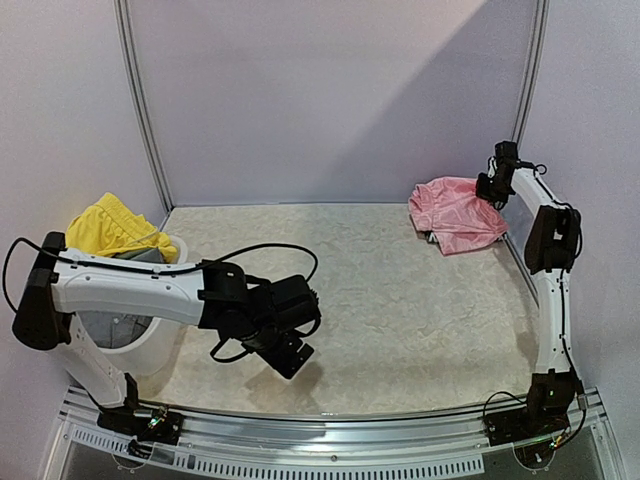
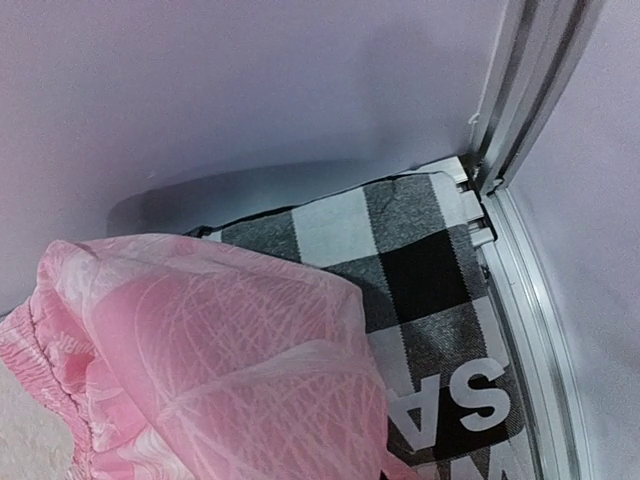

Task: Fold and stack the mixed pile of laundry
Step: Place the square-folded shorts at the corner of the board.

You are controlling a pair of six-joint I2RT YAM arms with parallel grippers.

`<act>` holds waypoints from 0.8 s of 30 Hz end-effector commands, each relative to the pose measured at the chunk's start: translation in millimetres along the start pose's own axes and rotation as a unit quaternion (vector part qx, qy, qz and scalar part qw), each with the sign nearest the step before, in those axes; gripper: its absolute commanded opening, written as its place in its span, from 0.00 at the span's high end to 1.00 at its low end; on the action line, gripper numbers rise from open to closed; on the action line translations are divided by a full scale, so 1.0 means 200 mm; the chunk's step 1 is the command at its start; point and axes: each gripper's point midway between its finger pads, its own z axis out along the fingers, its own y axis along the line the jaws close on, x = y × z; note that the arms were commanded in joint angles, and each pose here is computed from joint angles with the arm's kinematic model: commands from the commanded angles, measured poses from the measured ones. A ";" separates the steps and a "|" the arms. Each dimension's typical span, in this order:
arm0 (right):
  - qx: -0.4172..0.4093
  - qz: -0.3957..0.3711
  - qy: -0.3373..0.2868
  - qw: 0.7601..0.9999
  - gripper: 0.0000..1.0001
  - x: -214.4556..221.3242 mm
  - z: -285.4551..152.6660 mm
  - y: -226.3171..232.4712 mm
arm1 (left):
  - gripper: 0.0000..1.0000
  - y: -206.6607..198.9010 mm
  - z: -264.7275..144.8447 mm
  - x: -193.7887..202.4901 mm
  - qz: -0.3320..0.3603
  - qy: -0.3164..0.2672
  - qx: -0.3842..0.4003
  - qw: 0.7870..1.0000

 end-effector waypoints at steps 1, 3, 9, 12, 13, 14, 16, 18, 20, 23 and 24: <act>0.042 0.054 -0.025 0.997 0.95 -0.06 0.02 -0.20 | 0.03 0.02 0.00 -0.03 -0.002 0.006 0.000 1.000; 0.043 0.063 -0.021 0.997 0.95 -0.06 0.03 -0.24 | 0.03 0.02 0.00 -0.03 -0.003 0.005 0.000 1.000; 0.050 0.070 0.000 0.996 0.96 0.02 0.05 -0.29 | 0.04 0.02 0.01 -0.04 -0.004 0.004 0.000 1.000; 0.031 0.072 0.008 0.997 0.89 0.03 0.06 -0.26 | 0.04 0.02 0.01 -0.04 -0.004 0.004 0.001 1.000; 0.025 0.073 0.009 0.997 0.81 0.03 0.06 -0.25 | 0.04 0.02 0.01 -0.05 -0.004 0.004 0.002 1.000; 0.018 0.073 0.008 0.997 0.67 0.03 0.06 -0.24 | 0.04 0.02 0.01 -0.05 -0.004 0.003 0.002 1.000; 0.009 0.073 0.003 0.997 0.42 0.00 0.03 -0.22 | 0.04 0.02 0.02 -0.05 -0.006 0.003 0.002 1.000; 0.009 0.074 -0.012 0.997 0.31 -0.06 -0.01 -0.22 | 0.04 0.02 0.02 -0.05 -0.006 0.002 0.003 1.000; 0.005 0.075 -0.036 0.997 0.24 -0.15 -0.10 -0.21 | 0.04 0.02 0.02 -0.05 -0.008 0.001 0.002 1.000; 0.000 0.076 -0.081 0.994 0.17 -0.31 -0.27 -0.19 | 0.05 0.02 0.02 -0.05 -0.009 -0.001 0.002 1.000; -0.001 0.075 -0.093 0.993 0.13 -0.36 -0.32 -0.18 | 0.04 0.02 0.02 -0.05 -0.011 -0.001 0.002 1.000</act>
